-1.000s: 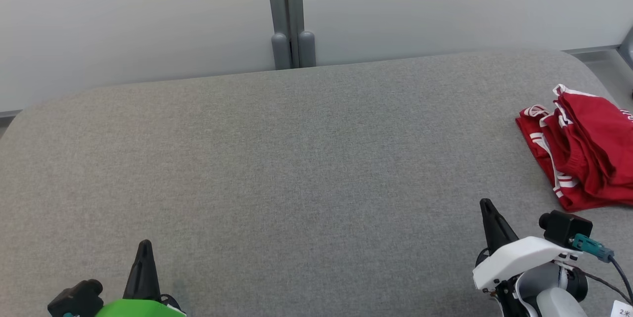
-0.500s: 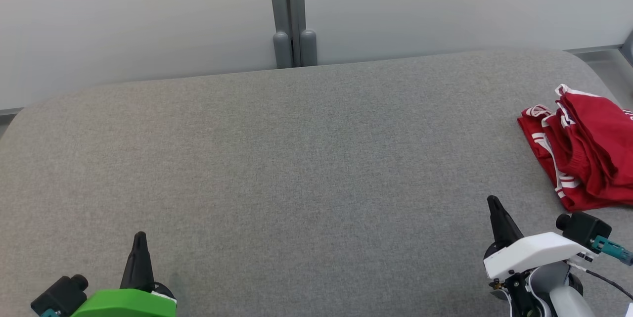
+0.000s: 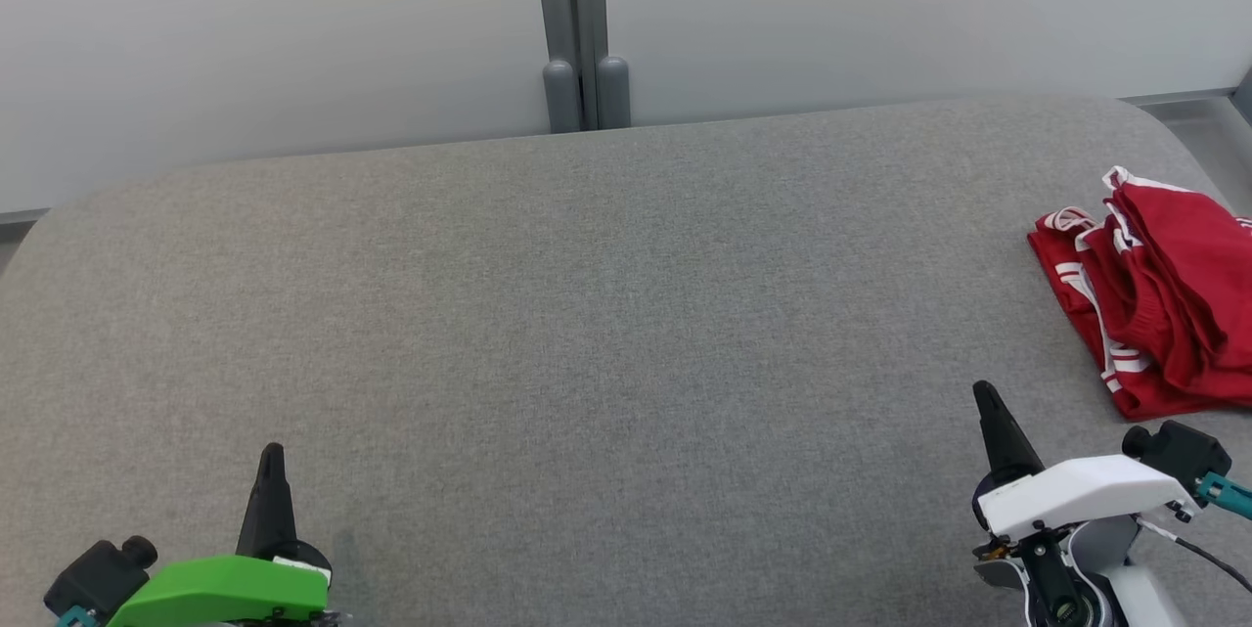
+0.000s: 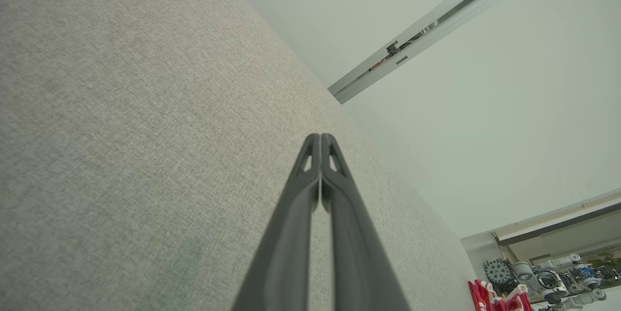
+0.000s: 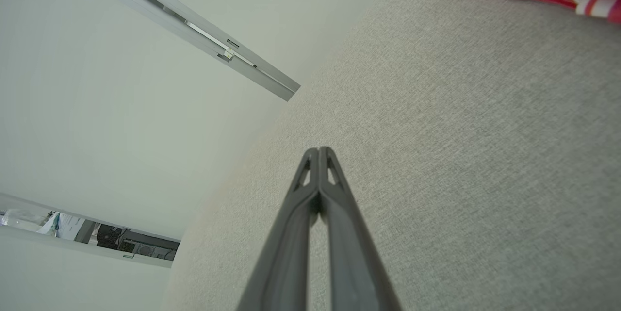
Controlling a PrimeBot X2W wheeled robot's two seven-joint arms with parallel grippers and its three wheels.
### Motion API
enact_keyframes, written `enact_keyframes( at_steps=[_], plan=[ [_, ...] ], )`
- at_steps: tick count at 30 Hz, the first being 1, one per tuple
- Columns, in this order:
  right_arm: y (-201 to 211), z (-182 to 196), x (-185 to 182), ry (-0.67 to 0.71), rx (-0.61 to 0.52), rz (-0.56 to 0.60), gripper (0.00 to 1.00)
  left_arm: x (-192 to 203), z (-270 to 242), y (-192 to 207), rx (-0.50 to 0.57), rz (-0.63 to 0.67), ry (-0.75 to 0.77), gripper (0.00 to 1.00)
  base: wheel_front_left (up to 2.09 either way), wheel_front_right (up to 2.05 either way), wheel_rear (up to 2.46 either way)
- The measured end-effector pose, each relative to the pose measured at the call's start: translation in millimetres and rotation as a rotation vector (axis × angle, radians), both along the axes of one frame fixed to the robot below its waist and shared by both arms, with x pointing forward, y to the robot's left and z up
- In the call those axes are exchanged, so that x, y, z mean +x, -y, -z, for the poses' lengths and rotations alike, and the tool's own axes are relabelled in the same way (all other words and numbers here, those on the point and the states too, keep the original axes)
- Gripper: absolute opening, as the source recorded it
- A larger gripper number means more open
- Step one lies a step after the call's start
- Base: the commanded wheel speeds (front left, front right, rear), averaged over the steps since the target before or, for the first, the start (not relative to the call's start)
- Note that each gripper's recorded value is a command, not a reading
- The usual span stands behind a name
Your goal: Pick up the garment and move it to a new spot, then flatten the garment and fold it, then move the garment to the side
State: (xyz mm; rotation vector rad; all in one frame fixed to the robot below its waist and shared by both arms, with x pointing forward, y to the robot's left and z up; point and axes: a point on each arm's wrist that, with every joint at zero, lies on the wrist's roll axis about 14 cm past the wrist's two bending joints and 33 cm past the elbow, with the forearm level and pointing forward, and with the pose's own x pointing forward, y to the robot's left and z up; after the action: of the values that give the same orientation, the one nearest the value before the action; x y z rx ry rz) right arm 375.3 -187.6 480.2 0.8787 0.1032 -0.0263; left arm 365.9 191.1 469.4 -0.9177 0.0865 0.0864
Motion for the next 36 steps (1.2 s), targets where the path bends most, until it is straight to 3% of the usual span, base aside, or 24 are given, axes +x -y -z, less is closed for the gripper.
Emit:
enact_keyframes(
  at_steps=[36],
  plan=[
    [7.6, -10.9, 5.8, 0.031, 0.371, 0.045, 0.00, 11.3, -13.5, -3.7, -0.357, -0.015, 0.035, 0.00, 0.00, 0.00, 0.00]
  ],
)
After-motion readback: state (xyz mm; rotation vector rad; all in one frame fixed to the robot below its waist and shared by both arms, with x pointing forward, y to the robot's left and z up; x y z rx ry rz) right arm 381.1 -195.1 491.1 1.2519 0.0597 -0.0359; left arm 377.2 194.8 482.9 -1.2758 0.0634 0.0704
